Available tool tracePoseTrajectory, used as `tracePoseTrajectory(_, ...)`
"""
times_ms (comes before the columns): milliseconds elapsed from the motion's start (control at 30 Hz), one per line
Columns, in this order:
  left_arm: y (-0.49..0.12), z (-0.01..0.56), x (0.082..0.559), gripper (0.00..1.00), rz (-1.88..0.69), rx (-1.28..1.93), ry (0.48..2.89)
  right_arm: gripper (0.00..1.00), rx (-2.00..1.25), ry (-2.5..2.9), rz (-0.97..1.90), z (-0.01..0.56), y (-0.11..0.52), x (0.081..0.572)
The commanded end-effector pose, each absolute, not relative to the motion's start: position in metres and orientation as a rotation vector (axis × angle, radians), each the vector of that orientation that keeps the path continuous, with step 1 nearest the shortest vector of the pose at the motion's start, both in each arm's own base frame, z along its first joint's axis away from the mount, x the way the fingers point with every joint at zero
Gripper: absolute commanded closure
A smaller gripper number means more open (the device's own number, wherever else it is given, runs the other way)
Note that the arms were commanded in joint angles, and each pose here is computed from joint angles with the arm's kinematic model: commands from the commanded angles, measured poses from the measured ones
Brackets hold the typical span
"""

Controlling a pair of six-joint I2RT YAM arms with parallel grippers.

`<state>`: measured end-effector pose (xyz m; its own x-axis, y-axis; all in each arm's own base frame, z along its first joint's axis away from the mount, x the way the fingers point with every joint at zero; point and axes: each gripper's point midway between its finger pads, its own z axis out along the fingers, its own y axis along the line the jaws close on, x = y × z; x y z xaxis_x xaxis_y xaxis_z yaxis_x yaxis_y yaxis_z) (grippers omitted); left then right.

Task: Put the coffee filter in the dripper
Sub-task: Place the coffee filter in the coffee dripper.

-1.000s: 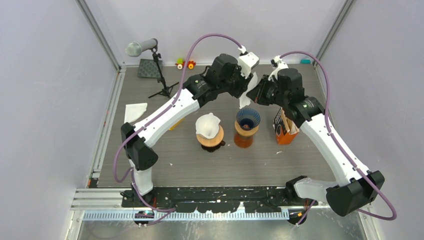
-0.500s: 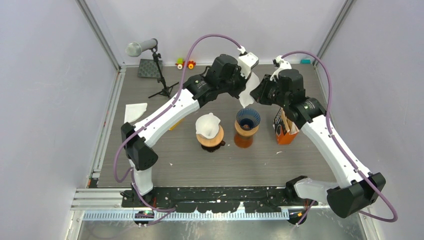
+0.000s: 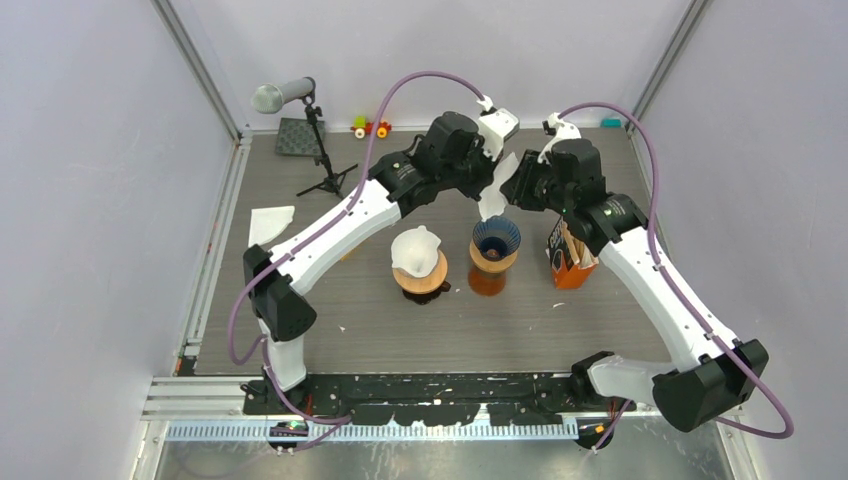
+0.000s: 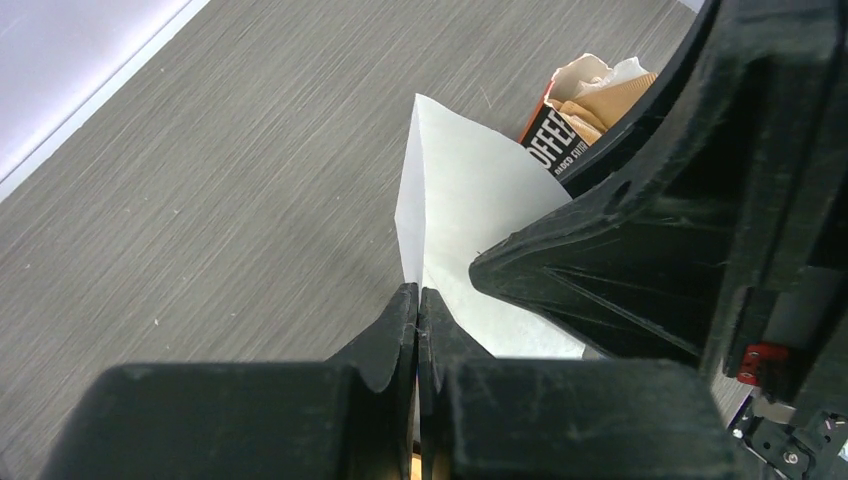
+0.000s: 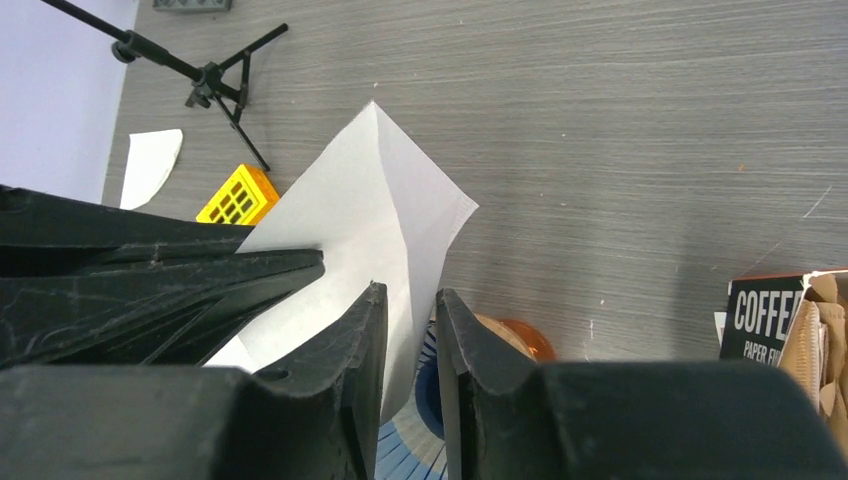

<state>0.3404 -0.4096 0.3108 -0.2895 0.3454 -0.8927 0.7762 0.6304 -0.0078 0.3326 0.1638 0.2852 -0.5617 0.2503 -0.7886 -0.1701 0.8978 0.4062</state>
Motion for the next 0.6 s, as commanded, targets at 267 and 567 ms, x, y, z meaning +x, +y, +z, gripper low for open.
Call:
tracePoseTrajectory(267, -0.398, 0.339, 0.342, 1.0, -0.494, 0.844, 1.819, 0.72, 0.039, 2.048, 0.463, 0.298, 0.158, 0.338)
tracePoseTrajectory(567, -0.388, 0.349, 0.346, 1.0, -0.449, 0.814, 1.802, 0.78, 0.039, 2.026, 0.442, 0.302, 0.153, 0.337)
